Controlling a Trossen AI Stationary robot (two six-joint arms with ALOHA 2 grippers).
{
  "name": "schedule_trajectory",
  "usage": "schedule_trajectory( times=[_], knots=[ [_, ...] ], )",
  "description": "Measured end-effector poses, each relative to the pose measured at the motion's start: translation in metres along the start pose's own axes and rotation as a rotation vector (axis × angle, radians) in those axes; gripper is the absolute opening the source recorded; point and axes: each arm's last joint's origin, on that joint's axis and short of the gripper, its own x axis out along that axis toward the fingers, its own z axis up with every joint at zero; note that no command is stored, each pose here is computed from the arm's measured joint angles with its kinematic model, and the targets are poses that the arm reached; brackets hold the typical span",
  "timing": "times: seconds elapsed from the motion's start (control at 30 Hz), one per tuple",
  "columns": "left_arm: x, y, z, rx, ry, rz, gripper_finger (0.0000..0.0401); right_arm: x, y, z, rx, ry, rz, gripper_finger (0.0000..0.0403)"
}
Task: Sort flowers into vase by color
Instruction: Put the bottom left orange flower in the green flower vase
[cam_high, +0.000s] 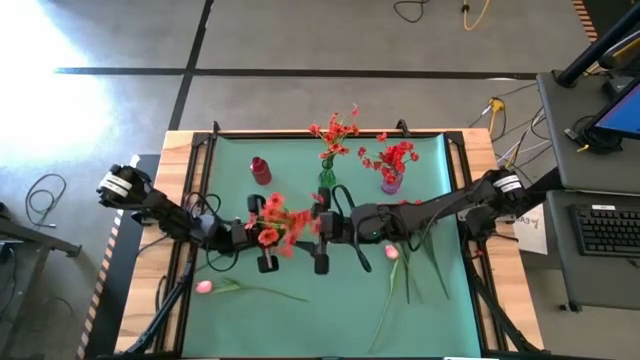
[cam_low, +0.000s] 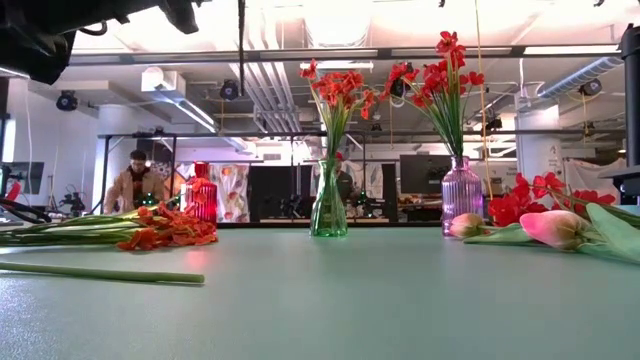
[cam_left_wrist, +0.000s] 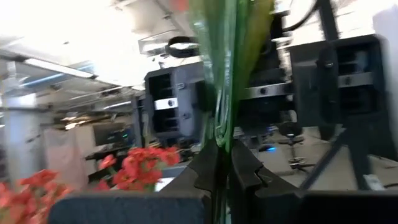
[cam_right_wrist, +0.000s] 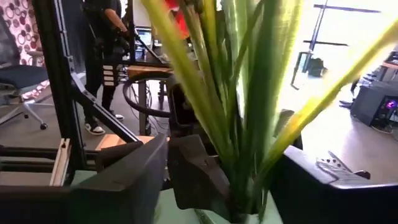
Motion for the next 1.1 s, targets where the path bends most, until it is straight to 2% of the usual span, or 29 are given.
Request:
schedule_trajectory(
  times=[0.33, 0.47, 0.63, 0.73, 0.93, 1.1],
  knots=[
    [0.0, 0.0, -0.002, 0.005, 0.03, 0.03, 0.0, 0.002, -0.008, -0.002, -0.011, 0.013, -0.019, 0.0071],
    [0.0, 0.0, -0.002, 0.001, 0.03, 0.029, 0.0, 0.002, -0.008, -0.002, -0.021, 0.014, -0.019, 0.003],
    [0.0, 0.0, -0.002, -0.026, 0.031, 0.033, 0.0001, 0.002, -0.008, -0.002, -0.021, 0.015, -0.019, 0.0019],
    [0.0, 0.0, -0.002, -0.052, 0.033, 0.037, 0.0017, 0.002, -0.008, -0.002, -0.015, 0.015, -0.02, 0.0023],
    [-0.002, 0.002, -0.004, -0.096, 0.048, 0.058, 0.0105, 0.001, -0.012, 0.0, -0.007, 0.017, -0.018, 0.0025],
    [-0.003, 0.003, -0.01, -0.108, 0.134, 0.142, 0.0176, -0.007, -0.027, 0.009, -0.026, 0.031, -0.1, 0.0026]
  ],
)
